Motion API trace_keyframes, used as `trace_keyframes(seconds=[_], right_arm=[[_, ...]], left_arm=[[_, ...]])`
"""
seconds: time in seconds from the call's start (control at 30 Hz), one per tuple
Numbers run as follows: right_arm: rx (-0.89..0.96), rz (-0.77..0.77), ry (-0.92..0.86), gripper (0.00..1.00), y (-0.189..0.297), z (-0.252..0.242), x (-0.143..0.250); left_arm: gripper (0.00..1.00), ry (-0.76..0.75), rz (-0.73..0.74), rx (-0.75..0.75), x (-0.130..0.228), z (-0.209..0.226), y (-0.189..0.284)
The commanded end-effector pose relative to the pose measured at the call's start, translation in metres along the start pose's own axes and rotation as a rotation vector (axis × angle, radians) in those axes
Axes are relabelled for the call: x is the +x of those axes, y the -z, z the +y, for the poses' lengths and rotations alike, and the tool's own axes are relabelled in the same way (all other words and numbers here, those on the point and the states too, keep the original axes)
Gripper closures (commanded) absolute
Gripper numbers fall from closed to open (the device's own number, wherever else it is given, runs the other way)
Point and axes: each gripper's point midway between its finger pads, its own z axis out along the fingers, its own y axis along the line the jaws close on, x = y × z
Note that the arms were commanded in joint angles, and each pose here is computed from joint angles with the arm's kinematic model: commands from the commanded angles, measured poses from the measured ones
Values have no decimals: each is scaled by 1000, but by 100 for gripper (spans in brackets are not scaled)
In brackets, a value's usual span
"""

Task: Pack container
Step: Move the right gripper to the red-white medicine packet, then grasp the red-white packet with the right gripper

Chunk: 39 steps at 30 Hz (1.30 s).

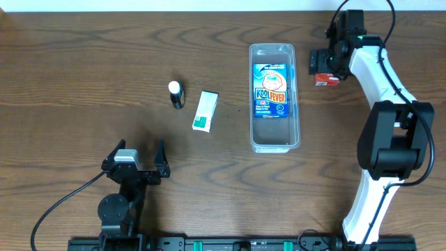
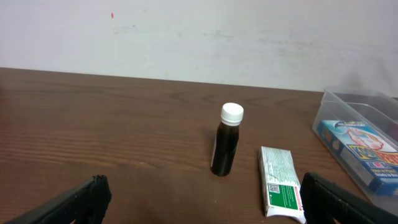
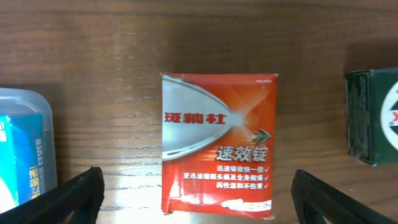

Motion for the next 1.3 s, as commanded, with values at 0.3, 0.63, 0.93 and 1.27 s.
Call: trace_keyframes(seconds=[0.3,0.63,0.93,1.27], right_arm=[[90,21,15,3,-11,-9,7],[66,35,42,2,-15,-9,10],[65,35,20,2,-17,-19,10],[19,81,49,2,-37,-12,22]], left_arm=[[2,-9,45,6,15,0,-1],[2,-9,45,6,15,0,-1],[2,-9,45,6,15,0,-1],[2,-9,45,6,15,0,-1]])
